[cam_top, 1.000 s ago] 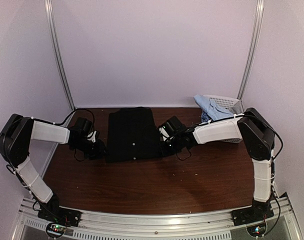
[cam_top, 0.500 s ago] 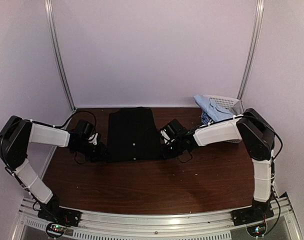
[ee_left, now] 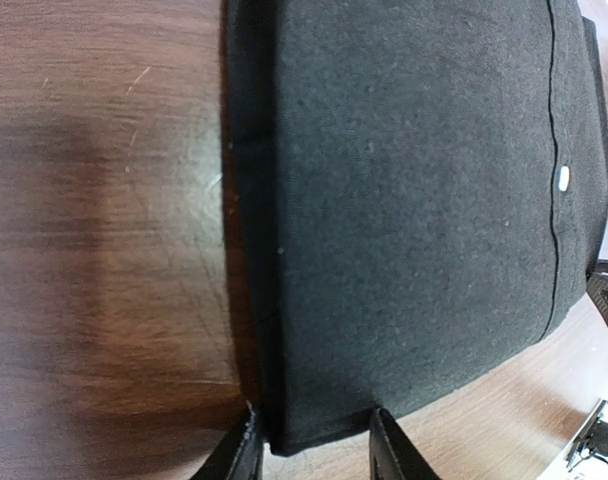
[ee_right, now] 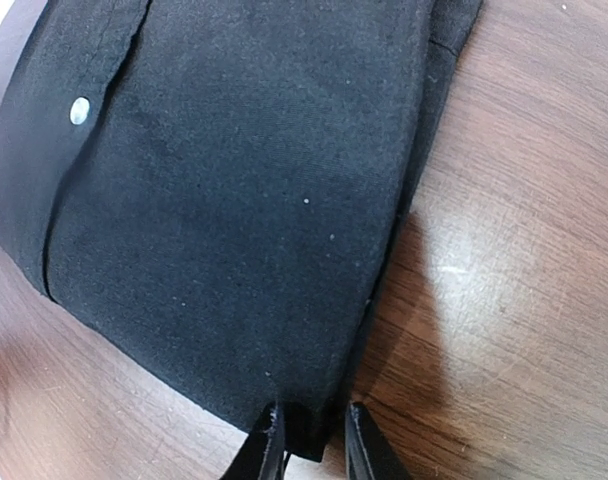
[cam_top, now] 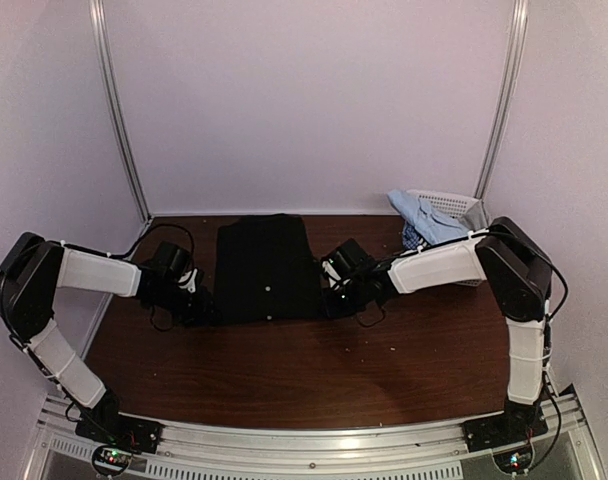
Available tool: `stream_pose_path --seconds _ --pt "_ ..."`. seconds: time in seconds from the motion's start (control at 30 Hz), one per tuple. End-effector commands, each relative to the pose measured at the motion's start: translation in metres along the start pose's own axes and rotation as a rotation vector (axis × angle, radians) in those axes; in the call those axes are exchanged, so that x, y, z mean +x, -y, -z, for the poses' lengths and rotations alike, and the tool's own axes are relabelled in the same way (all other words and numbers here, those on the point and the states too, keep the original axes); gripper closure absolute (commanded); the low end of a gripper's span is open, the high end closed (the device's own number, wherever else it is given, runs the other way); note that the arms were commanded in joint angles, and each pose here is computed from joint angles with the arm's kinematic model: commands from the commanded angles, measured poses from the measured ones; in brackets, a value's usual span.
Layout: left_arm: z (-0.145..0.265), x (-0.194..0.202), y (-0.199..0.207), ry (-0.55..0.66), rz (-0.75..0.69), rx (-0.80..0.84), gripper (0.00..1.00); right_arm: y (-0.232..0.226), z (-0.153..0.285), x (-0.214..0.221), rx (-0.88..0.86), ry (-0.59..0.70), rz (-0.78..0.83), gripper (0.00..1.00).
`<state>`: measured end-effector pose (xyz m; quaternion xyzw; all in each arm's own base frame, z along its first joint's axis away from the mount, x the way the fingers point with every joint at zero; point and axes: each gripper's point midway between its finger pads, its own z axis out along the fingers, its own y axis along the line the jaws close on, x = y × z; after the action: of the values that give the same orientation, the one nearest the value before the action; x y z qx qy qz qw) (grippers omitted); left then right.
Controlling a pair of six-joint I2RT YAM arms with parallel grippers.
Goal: Fold and stack the long sleeve shirts
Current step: Move the 2/3-rectangle-folded shirt to the center of the board.
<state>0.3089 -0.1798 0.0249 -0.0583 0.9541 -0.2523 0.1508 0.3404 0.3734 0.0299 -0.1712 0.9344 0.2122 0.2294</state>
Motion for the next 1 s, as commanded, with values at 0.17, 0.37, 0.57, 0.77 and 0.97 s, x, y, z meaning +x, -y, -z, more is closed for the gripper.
stream_pose_path --seconds 0.17,0.37,0.57,0.77,0.97 --pt "-0.003 0.018 -0.008 -0.042 0.007 -0.044 0.63 -0.009 0.002 -0.001 -0.040 0.001 -0.025 0.76" --pt "-0.010 0.017 -0.002 -0.051 0.008 -0.039 0.74 -0.012 -0.002 0.000 -0.053 -0.005 -0.026 0.79" --pt "-0.006 0.015 0.008 -0.051 0.012 -0.004 0.96 -0.016 0.000 -0.005 -0.056 0.014 -0.020 1.00" --pt "0.013 0.022 0.011 -0.054 -0.003 -0.002 1.00 -0.014 0.025 0.002 -0.049 0.038 -0.019 1.00" --pt "0.043 0.055 0.006 -0.077 -0.013 -0.021 1.00 -0.022 0.052 0.037 -0.056 0.018 0.003 1.00"
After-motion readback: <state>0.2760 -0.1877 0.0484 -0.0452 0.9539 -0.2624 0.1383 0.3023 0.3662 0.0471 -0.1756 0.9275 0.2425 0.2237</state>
